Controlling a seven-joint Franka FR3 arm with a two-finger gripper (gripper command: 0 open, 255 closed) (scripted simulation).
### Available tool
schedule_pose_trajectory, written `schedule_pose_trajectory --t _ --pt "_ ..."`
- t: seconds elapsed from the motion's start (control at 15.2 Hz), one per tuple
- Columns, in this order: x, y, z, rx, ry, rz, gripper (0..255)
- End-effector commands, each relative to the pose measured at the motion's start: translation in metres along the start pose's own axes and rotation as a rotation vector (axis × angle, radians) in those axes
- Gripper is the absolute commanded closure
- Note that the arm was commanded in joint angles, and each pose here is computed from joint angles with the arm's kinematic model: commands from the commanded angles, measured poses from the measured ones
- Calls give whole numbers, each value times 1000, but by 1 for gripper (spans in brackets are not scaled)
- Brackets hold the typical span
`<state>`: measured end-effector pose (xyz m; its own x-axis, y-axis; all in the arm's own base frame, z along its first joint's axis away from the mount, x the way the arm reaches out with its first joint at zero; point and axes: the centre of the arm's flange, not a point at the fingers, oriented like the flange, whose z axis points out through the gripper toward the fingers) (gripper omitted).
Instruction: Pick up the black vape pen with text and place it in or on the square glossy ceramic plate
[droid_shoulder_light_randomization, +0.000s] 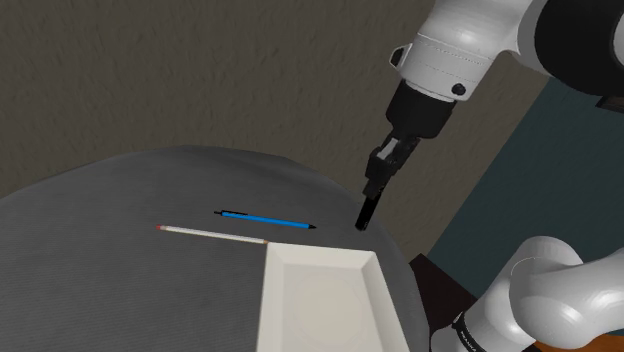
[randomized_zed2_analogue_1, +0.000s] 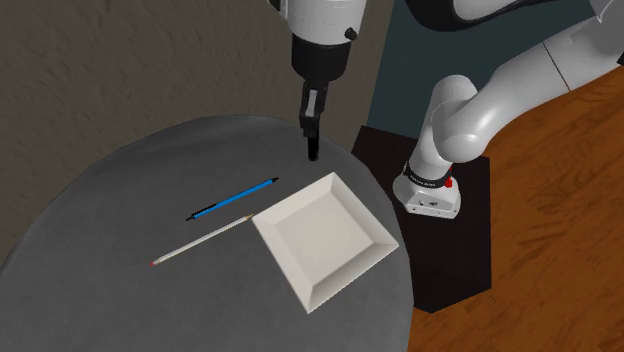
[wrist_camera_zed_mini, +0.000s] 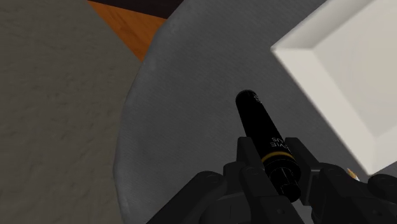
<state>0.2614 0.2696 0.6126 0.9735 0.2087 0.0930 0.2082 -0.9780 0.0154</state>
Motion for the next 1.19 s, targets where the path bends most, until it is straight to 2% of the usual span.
schedule_pose_trajectory --t 0.0,0.66,1.12 --pt "1 0 -10 0 0 0 255" --pt "5 1 -59 0 0 0 255" --pt "-17 -86 -82 0 0 0 255"
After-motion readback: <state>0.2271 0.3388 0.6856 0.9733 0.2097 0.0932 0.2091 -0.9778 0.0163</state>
